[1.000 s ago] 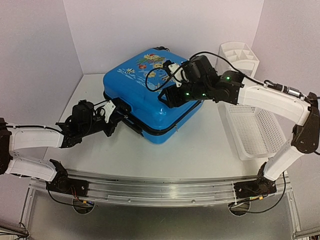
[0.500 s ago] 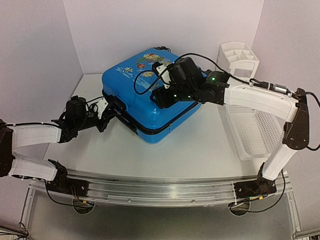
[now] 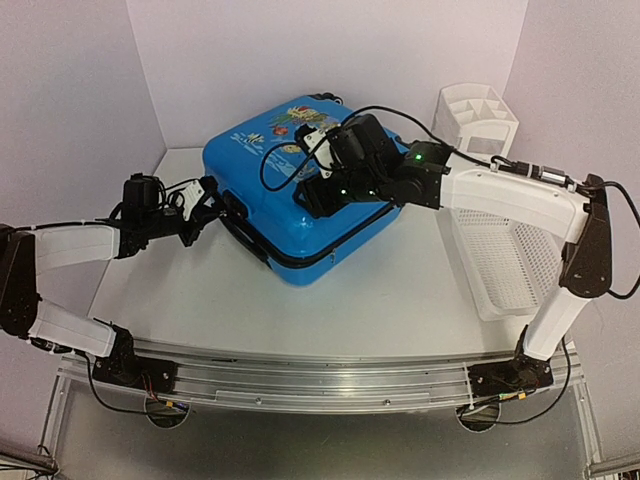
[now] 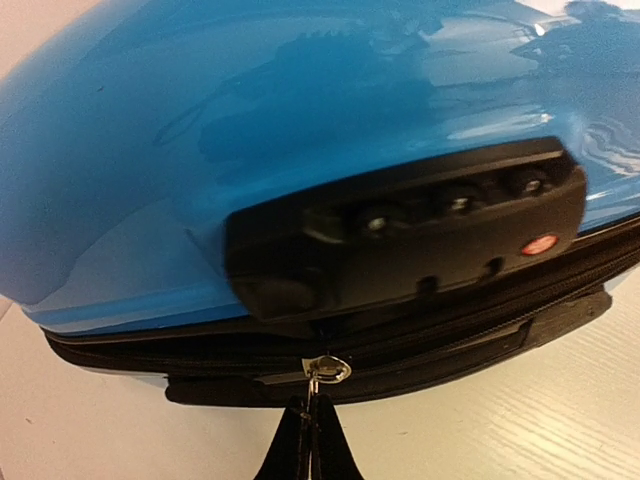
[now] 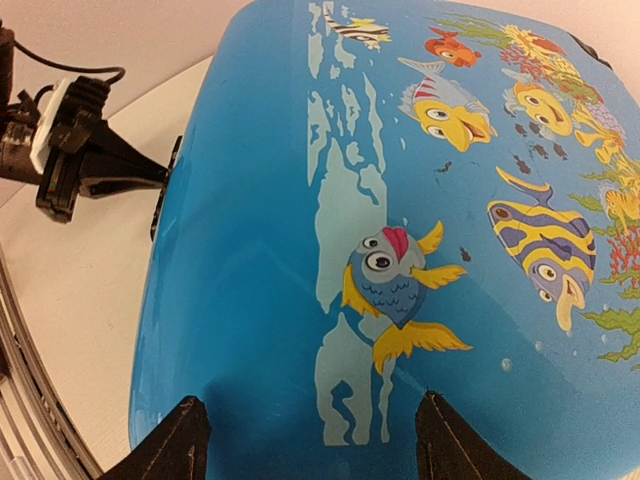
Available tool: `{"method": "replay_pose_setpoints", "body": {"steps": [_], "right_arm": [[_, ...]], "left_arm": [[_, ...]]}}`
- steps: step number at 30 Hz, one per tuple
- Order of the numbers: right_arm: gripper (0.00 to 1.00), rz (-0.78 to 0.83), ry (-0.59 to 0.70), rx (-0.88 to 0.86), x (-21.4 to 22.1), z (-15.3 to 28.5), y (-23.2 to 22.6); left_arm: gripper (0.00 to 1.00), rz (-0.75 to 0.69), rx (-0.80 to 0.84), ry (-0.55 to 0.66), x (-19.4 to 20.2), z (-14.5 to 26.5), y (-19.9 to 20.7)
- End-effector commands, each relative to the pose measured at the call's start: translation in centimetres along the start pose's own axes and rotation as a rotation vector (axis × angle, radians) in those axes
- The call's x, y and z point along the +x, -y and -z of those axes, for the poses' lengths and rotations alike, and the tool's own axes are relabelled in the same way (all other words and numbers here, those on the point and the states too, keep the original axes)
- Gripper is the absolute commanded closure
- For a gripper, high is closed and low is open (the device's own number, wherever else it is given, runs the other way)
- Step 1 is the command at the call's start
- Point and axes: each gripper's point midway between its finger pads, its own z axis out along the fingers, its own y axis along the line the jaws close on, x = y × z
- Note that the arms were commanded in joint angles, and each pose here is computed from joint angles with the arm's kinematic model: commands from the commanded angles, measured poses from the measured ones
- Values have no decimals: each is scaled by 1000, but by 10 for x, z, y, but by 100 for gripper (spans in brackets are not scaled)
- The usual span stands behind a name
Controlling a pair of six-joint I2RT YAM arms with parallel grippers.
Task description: Open, take out, and arrange the luggage
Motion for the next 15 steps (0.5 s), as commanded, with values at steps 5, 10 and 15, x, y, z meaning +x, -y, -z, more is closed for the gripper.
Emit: {"method": "replay_pose_setpoints", "body": {"steps": [5,10,15], "right_arm": [[35,53,41,-31,-14,0,-20],[35,112,64,-52,-20,0,-41],[35,162,104,-74,-28,-10,-62]], "left_arm": [[100,-91,-108,-16,8,6,-72],[100,-128,-133,-3,10,7,-102],[100,-225,-46,30,3,12,-88]]}}
